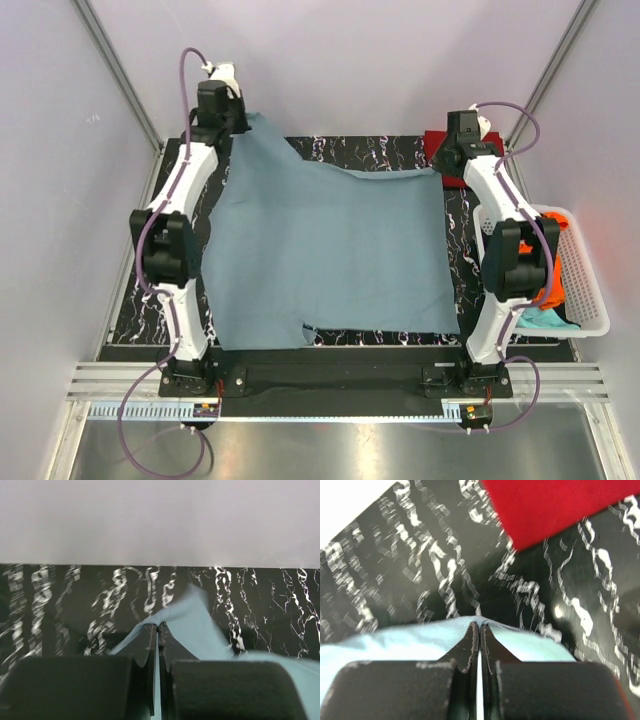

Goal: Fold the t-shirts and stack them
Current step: Flatten the tshirt out

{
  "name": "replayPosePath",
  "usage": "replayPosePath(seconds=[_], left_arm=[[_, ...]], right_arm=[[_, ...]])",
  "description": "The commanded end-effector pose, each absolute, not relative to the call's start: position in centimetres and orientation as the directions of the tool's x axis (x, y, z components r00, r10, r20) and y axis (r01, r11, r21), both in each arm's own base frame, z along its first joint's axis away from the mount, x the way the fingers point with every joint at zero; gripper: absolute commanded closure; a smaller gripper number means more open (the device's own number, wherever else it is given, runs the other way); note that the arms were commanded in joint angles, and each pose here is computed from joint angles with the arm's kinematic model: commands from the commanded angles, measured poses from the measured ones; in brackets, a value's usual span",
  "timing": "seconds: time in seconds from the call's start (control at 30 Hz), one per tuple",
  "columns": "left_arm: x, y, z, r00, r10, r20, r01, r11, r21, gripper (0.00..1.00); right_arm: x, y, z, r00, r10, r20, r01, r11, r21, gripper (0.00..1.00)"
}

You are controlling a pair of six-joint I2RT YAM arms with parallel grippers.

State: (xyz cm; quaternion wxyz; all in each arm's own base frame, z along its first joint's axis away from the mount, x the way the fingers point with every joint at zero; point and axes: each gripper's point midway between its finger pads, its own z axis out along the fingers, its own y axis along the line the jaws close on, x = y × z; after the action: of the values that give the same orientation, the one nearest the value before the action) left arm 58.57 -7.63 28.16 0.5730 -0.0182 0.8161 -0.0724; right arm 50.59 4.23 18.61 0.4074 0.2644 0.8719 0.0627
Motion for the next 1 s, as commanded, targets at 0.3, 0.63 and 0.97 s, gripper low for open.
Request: replayPosePath(seconds=[0.3,0.63,0.97], left_arm=[[57.7,-10.1,46.6,0.077,-0.237,-0.968,0.263,0.942,-0.210,1.00],[35.8,-7.9,65.3,0.423,-0.324,-0.846,0.365,0.916,-0.168,1.00],[10.8,-4.3,72.7,0.658,-0.374,-0.654,0.395,0.910,-0.124,1.00]], right_arm=[[54.9,4.2,28.2,-0.371,0.465,-0.804,0.236,0.884,0.402,1.00],[43.0,4.3,46.6,-0.069,0.478,-0.876,0.006,0.878,0.479,1.00],[22.9,4.1,59.9,0.243,0.587,-0.772,-0.259,0.806,0.532,1.00]])
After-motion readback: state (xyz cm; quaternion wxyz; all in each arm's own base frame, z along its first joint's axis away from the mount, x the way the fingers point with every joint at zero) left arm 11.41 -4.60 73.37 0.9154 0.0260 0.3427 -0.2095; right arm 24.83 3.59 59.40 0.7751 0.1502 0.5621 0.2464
